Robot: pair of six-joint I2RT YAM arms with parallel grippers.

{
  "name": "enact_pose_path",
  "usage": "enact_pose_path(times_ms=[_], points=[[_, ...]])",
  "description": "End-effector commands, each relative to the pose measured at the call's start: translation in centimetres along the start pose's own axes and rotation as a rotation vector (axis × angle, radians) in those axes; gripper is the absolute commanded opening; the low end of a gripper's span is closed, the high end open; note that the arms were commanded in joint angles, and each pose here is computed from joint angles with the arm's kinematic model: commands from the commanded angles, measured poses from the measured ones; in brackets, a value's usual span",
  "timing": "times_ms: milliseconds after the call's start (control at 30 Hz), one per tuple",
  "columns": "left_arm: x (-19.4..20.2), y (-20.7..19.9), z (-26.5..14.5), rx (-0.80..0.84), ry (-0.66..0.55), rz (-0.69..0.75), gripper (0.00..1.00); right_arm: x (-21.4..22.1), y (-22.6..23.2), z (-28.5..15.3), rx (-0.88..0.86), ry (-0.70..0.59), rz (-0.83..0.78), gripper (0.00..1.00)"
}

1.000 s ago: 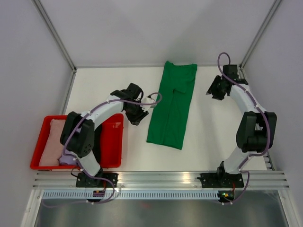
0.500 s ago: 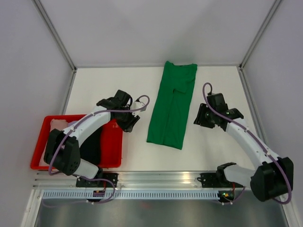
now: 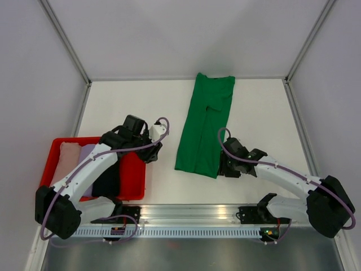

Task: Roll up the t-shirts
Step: Fold the tshirt

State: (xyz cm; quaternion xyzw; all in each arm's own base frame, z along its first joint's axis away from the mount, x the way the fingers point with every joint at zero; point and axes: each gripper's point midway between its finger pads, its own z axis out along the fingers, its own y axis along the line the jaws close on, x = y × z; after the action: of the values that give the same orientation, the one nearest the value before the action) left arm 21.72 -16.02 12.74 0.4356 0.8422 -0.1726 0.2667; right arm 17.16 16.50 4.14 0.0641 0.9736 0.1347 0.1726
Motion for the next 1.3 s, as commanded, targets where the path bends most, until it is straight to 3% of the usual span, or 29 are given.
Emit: enact_pose_path(times_ms=[0, 233, 300, 433, 567, 867, 967, 1067, 1167, 1267], points=[[-0.8, -0.8, -0.3, 0.025, -0.058, -0.006, 0.49, -1.4, 0.5, 1.1, 0.004, -0.076, 0.069, 0.50], [-0.6, -1.0, -0.4, 0.027, -0.065, 0.001, 0.49, -1.7, 0.5, 3.7, 0.055, -0.054, 0.079, 0.45], [-0.6, -1.1, -0.4, 0.031, -0.064, 0.001, 0.49, -1.8, 0.2, 3.7, 0.062, -0.073, 0.094, 0.36], [-0.4, -1.6, 0.0, 0.050, -0.051, 0.030, 0.50, -1.5, 0.1, 3.4, 0.048, -0.080, 0.116, 0.10], [-0.4, -2.4, 0.3, 0.096, -0.048, 0.052, 0.50, -2.1, -0.5, 2.3, 0.056, -0.133, 0.142, 0.00], [-0.9, -4.0, 0.4, 0.144, -0.053, 0.175, 0.52, -1.3, -4.3, 0.3, 0.116, -0.117, 0.157, 0.00], [-1.2, -4.1, 0.4, 0.141, -0.046, 0.185, 0.52, -1.7, -3.2, 0.7, 0.031, -0.118, 0.179, 0.01], [-1.2, -4.3, 0.5, 0.146, -0.039, 0.170, 0.52, -1.8, -1.4, 1.4, -0.048, -0.087, 0.171, 0.24], [-0.7, -4.4, 0.7, 0.147, -0.025, 0.153, 0.52, -1.8, -0.1, 1.9, -0.092, -0.053, 0.150, 0.35], [-0.6, -4.5, 0.8, 0.144, -0.020, 0.141, 0.52, -1.7, 0.7, 2.4, -0.131, -0.033, 0.154, 0.39]])
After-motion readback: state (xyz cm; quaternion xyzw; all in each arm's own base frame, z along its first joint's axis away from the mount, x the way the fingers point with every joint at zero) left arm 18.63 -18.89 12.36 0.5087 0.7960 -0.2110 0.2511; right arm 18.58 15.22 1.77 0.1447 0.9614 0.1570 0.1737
